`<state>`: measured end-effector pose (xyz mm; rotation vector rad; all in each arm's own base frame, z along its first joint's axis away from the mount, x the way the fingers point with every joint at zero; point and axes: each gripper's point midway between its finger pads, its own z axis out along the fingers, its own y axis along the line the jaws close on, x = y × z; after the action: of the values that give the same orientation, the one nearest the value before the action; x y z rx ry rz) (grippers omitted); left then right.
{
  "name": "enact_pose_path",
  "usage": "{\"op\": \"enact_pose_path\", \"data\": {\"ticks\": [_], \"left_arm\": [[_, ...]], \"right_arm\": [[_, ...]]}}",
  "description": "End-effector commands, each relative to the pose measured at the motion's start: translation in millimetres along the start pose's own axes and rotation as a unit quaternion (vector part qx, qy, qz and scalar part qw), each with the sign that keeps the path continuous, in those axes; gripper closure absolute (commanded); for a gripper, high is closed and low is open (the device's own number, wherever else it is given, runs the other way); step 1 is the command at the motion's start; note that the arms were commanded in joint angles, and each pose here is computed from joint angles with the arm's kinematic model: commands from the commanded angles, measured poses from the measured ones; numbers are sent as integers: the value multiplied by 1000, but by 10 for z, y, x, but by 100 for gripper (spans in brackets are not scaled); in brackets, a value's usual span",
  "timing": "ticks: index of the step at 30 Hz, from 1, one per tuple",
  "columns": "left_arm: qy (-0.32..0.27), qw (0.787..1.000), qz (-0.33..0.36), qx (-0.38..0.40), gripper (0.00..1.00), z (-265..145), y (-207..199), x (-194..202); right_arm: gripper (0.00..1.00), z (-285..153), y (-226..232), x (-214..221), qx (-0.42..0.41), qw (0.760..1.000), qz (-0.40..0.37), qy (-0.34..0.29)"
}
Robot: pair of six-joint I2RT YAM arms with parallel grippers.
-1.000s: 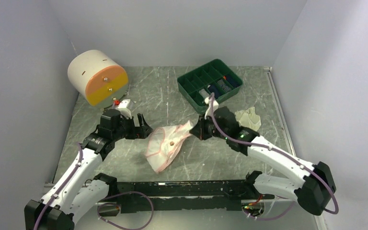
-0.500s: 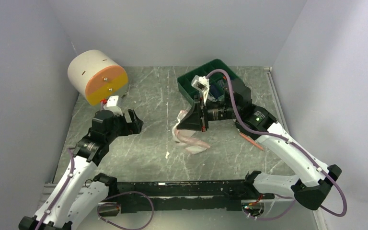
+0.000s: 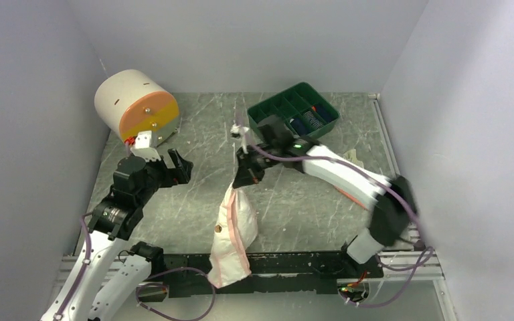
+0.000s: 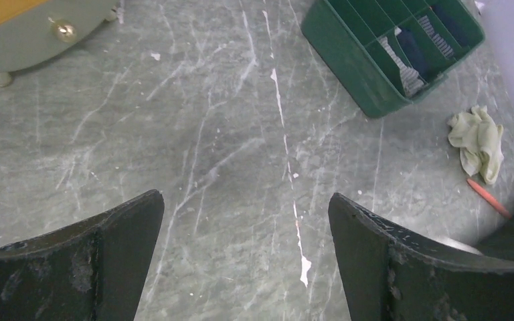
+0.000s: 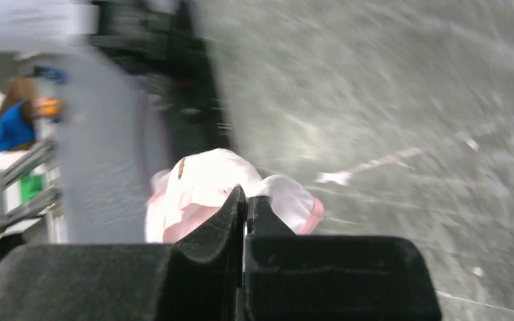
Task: Roll the underwear
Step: Place the underwear at the center of the board.
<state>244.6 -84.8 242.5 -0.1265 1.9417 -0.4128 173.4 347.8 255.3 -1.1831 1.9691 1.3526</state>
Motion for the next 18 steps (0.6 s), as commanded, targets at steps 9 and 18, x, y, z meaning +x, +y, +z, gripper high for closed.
{"op": "enact_pose_path", "data": {"ticks": [9, 18], "left_arm": [[37, 998, 14, 43, 2, -26, -141, 129], [63, 998, -18, 26, 2, 98, -61, 369]], "right_arm": [[41, 591, -1666, -164, 258, 961, 100, 13], [28, 389, -599, 1195, 254, 938, 236, -17]]}}
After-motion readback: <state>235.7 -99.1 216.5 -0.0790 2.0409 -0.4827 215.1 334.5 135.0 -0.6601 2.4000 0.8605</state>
